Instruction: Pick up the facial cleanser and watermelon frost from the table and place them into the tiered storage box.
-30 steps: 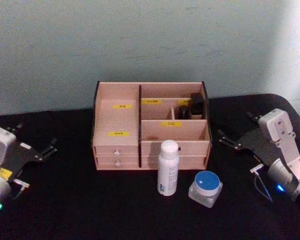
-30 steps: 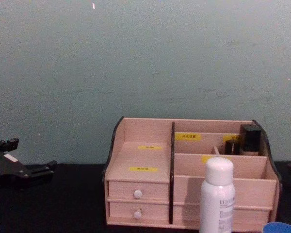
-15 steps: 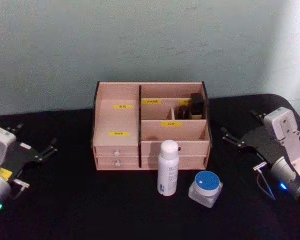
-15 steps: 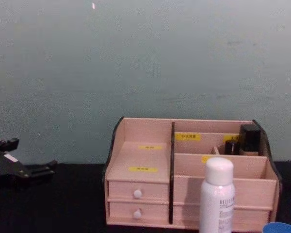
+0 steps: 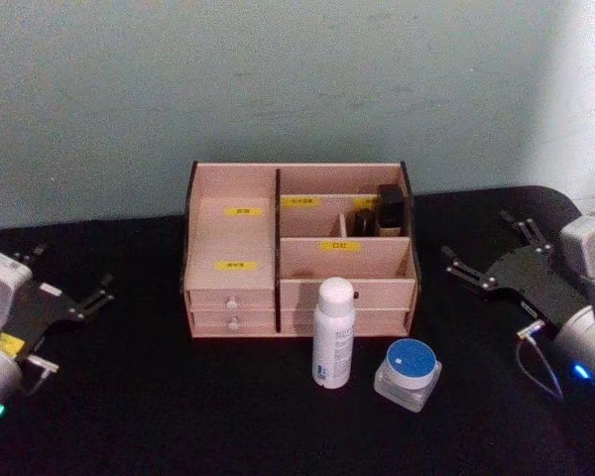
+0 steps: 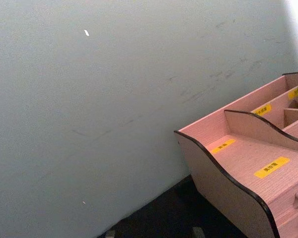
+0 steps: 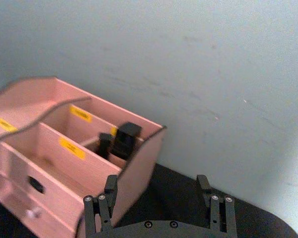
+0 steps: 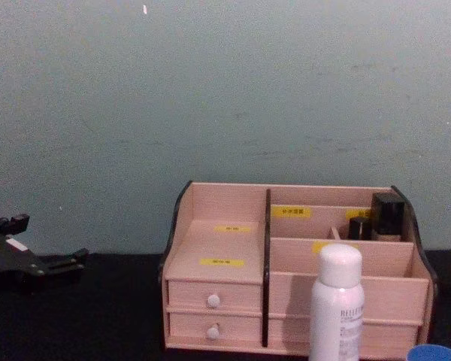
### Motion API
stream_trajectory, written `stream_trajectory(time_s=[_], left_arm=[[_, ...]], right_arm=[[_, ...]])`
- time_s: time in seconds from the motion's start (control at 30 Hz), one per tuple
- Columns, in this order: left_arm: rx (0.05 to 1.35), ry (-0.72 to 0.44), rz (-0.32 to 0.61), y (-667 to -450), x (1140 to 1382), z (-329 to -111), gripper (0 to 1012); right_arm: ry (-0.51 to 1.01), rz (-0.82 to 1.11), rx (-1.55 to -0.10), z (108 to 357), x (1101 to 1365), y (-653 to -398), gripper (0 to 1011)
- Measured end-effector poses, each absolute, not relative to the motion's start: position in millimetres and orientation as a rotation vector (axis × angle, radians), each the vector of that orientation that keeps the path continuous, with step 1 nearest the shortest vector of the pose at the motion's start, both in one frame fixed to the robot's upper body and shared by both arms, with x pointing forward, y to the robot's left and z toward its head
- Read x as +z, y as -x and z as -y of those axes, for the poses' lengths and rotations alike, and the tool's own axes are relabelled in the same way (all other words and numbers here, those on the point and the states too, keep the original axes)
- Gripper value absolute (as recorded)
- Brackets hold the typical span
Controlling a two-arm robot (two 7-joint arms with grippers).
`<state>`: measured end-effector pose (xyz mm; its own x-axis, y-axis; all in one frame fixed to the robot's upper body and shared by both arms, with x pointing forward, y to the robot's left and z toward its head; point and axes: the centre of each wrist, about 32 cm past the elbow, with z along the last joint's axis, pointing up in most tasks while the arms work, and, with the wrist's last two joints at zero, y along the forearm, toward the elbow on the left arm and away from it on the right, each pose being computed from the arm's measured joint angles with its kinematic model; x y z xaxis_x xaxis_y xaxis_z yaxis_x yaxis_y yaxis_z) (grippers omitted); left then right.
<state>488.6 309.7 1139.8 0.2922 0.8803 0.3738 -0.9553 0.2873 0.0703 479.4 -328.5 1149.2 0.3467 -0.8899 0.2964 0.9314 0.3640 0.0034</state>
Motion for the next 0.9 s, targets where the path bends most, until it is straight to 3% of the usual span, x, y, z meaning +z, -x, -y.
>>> stream_trajectory(time_s=[0.47, 0.9], left_arm=[[1.248, -0.305, 0.285, -489, 1140, -310, 1001], [1.248, -0.305, 0.285, -489, 1140, -310, 1002]], right_arm=[[0.081, 0.192, -0.958, 343, 1159, -464, 1003], [0.115, 0.130, -0.732, 332, 1153, -462, 1002]])
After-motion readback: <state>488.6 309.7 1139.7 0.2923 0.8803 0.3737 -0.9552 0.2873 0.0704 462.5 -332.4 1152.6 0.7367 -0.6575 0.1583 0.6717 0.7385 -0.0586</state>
